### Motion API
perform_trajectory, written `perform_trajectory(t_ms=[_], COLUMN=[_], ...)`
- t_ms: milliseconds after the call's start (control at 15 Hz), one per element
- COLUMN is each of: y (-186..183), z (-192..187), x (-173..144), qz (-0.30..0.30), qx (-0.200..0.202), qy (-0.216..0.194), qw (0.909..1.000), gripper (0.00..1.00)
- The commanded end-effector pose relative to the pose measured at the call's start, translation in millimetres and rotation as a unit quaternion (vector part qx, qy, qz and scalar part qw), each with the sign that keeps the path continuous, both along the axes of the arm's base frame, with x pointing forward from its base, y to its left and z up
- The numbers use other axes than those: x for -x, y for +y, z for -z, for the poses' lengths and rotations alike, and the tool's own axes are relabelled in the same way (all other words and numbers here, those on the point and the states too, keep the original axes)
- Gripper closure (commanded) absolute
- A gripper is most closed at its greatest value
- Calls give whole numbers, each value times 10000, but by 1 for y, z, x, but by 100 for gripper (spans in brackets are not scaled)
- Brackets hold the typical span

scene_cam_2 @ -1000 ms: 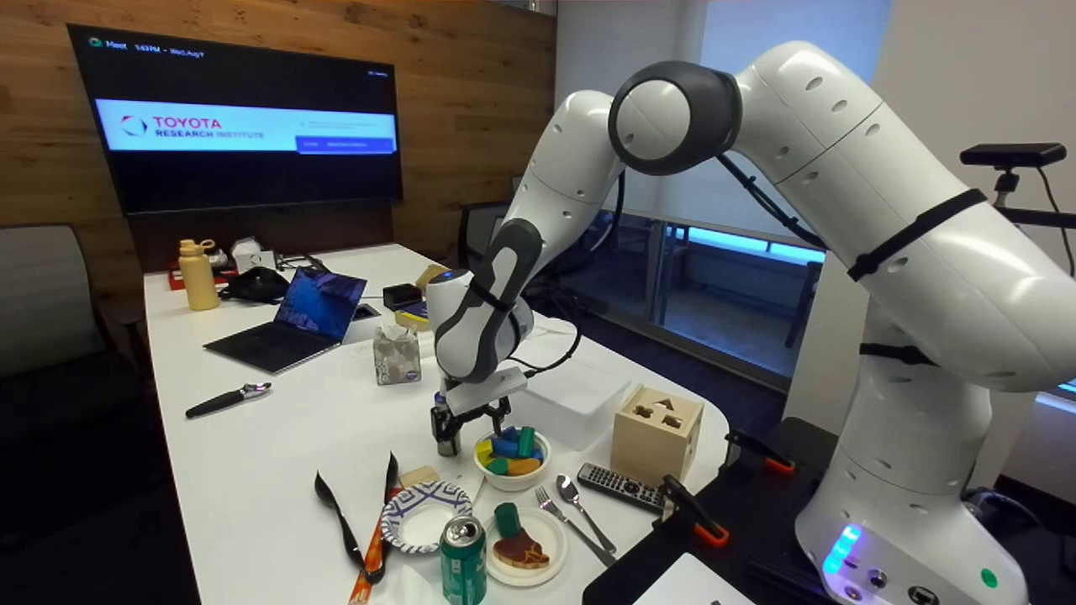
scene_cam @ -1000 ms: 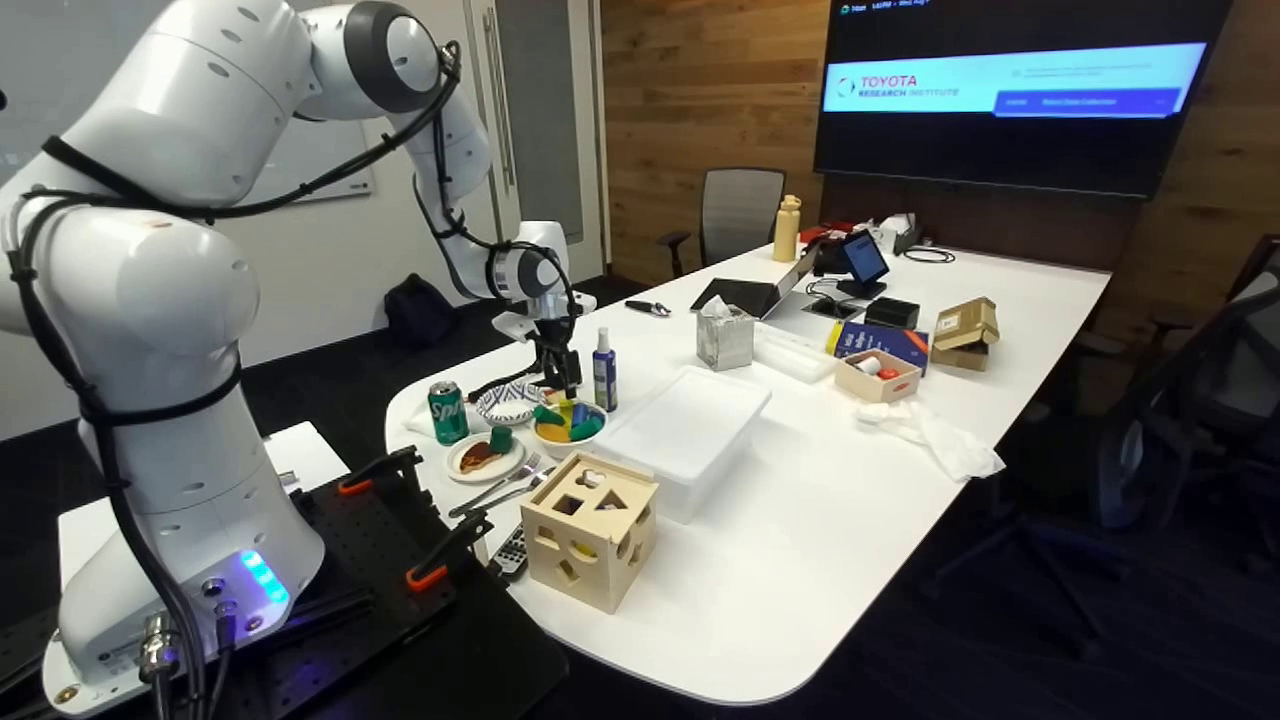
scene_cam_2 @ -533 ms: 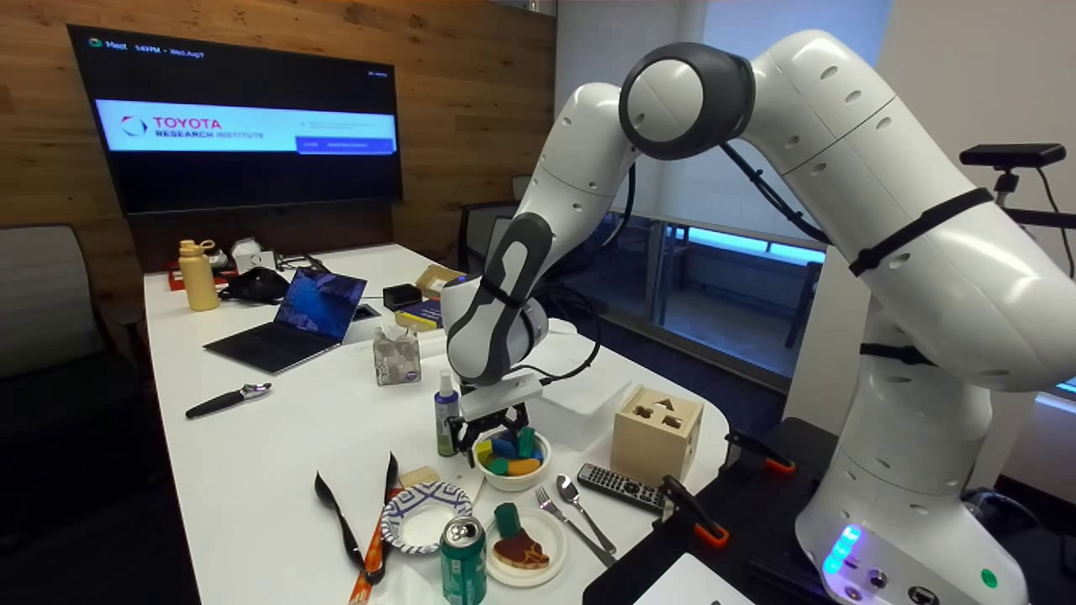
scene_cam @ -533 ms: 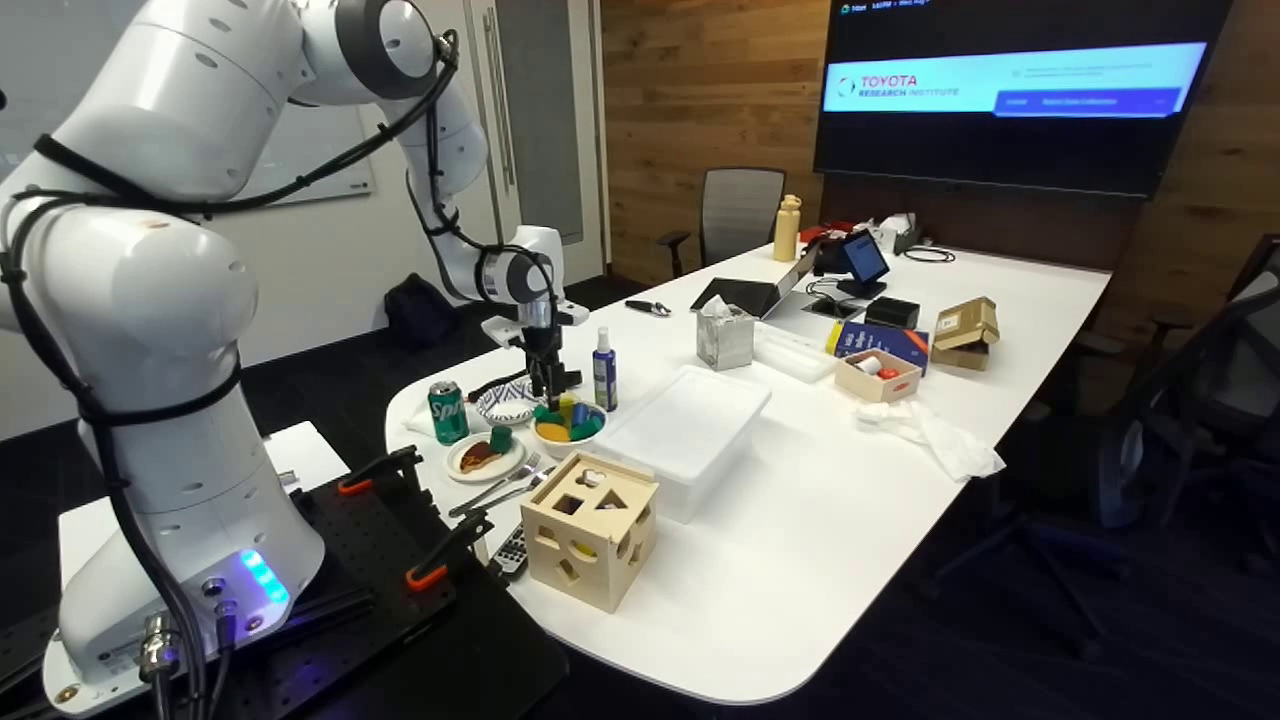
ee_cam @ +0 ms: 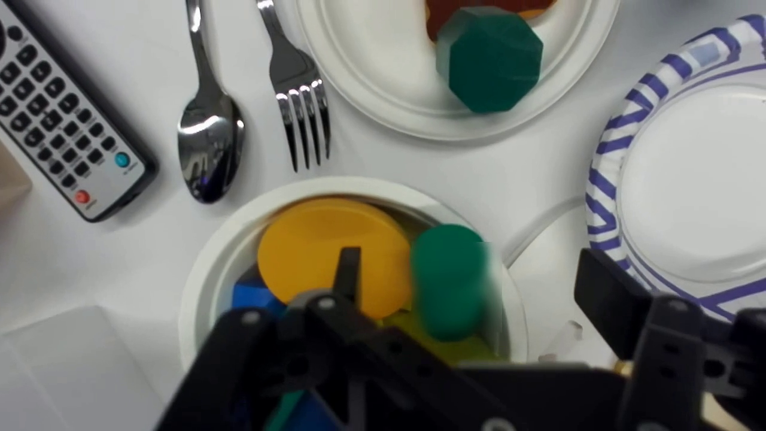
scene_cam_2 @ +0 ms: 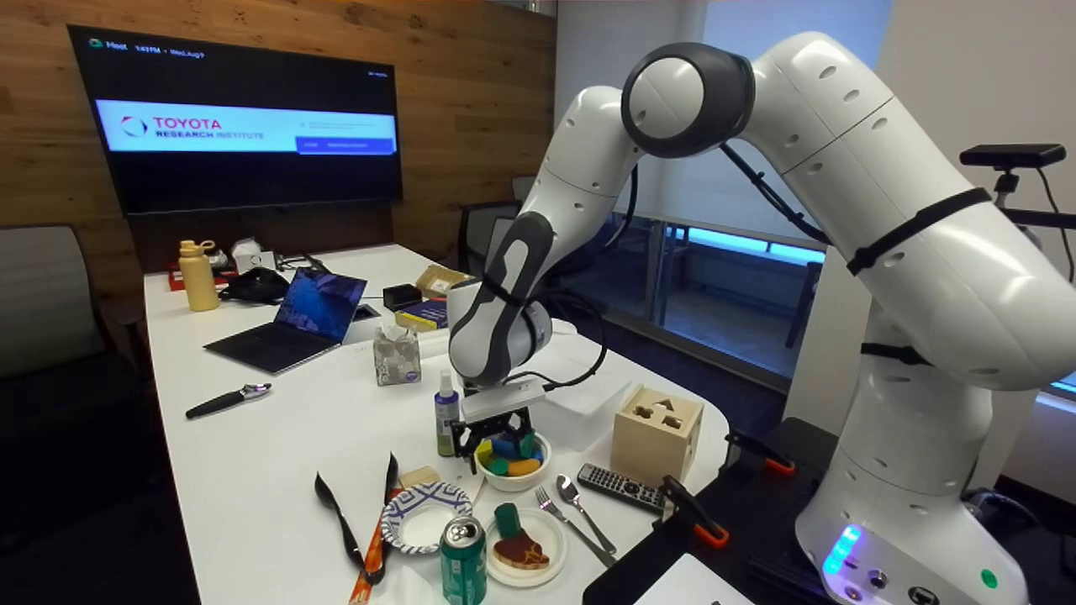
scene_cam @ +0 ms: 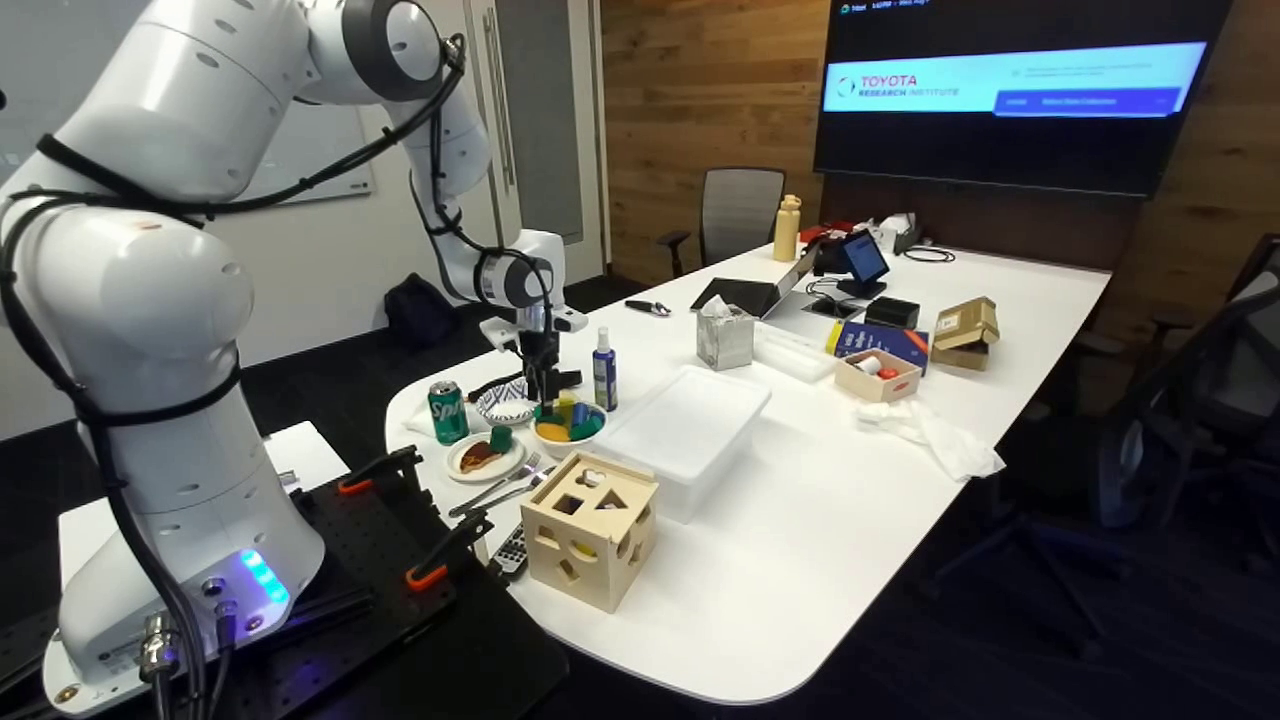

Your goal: Put the green object on the plate

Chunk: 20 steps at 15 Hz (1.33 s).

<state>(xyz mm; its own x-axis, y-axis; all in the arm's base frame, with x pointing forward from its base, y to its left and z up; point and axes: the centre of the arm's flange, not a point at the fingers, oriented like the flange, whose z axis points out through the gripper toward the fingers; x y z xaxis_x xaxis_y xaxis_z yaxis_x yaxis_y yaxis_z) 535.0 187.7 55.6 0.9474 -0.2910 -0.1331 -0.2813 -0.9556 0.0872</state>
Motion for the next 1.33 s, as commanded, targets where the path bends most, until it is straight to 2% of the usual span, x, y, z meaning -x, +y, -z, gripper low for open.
perform_trajectory(t_ms=[0, 133, 267, 333, 400, 933, 1267], y=[-6, -11, -15, -17, -18, -20, -23], z=[-5, 0, 2, 4, 4, 3, -5], x=[3, -1, -2, -2, -3, -4, -6], qz=[61, -10, -23, -52, -103, -285, -274], qx=[-89, -75, -131, -153, -169, -298, -493], qy=[16, 29, 77, 113, 134, 177, 149], qw=[9999, 10000, 9999, 9998, 9997, 9990, 9983], gripper=[14, 4, 0, 10, 28, 91, 92])
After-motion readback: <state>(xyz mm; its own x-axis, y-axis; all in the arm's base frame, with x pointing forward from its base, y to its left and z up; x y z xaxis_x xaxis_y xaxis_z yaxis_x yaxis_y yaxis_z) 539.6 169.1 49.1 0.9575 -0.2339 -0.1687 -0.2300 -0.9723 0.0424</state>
